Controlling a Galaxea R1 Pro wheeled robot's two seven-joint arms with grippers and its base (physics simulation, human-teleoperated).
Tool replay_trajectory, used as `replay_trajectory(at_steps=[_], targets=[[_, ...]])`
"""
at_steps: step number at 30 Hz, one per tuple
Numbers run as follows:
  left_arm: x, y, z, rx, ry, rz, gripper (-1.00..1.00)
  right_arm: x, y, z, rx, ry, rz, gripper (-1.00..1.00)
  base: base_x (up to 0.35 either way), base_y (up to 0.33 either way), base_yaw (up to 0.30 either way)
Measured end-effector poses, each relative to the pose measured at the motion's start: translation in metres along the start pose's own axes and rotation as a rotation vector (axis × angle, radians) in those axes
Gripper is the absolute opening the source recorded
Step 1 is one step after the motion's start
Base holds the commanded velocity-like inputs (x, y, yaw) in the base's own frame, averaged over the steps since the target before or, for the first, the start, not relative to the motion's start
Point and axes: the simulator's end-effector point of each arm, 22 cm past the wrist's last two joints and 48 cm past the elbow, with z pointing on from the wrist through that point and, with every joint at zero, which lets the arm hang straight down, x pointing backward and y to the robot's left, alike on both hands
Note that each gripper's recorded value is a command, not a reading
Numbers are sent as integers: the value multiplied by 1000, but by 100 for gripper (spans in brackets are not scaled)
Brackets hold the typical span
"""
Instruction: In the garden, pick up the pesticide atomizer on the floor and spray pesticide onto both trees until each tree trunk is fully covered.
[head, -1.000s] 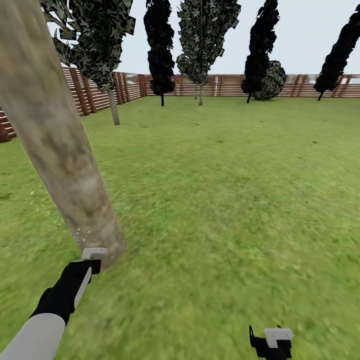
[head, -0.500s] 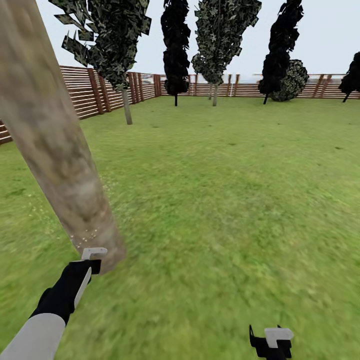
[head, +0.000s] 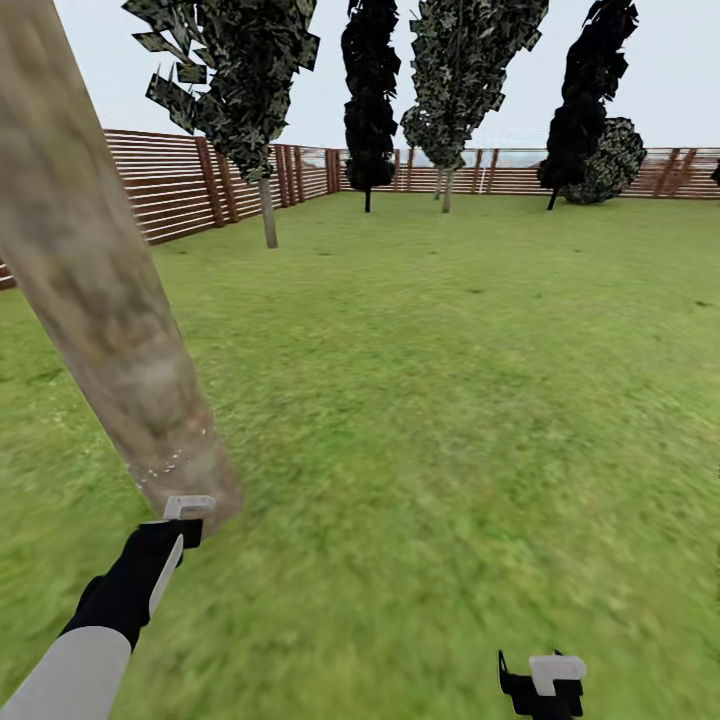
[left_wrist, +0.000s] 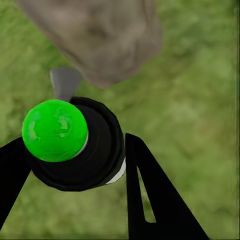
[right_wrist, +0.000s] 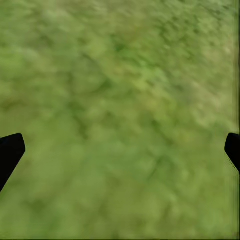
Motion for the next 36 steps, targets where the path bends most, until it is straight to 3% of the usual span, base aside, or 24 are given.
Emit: replay_trajectory(at_steps=[14,15,18,21,24,26,31,32,35,36], targets=[[0,1,0,1,0,-5,-100,0,0,0,0,0,0,100,132,-247,232],[-2,2,0,0,-7,-9,-100,0,0,0,0,0,0,100,29,-36,278],[-24,2,-2,4,-95,-19,-100,0,0,0,0,0,0,100,5,-6,278],[-37,0,-5,13,-119,-22,-100,0,0,0,0,0,0,100,0,0,277],[-40,16,-4,-9,-123,-20,-100,0,0,0,1,-1,0,100,0,0,277],[-44,49,-2,-49,-128,-24,-100,0,0,0,0,-1,0,100,0,0,242],[-75,21,-22,61,-169,-30,-100,0,0,0,0,0,0,100,0,0,45],[-86,31,-28,76,-172,-18,-100,0,0,0,0,0,0,100,0,0,2],[-95,82,-29,16,-180,0,-100,0,0,0,1,-1,0,100,0,0,0],[-95,83,-29,21,-180,-1,-100,0,0,0,1,-1,0,100,0,0,0]])
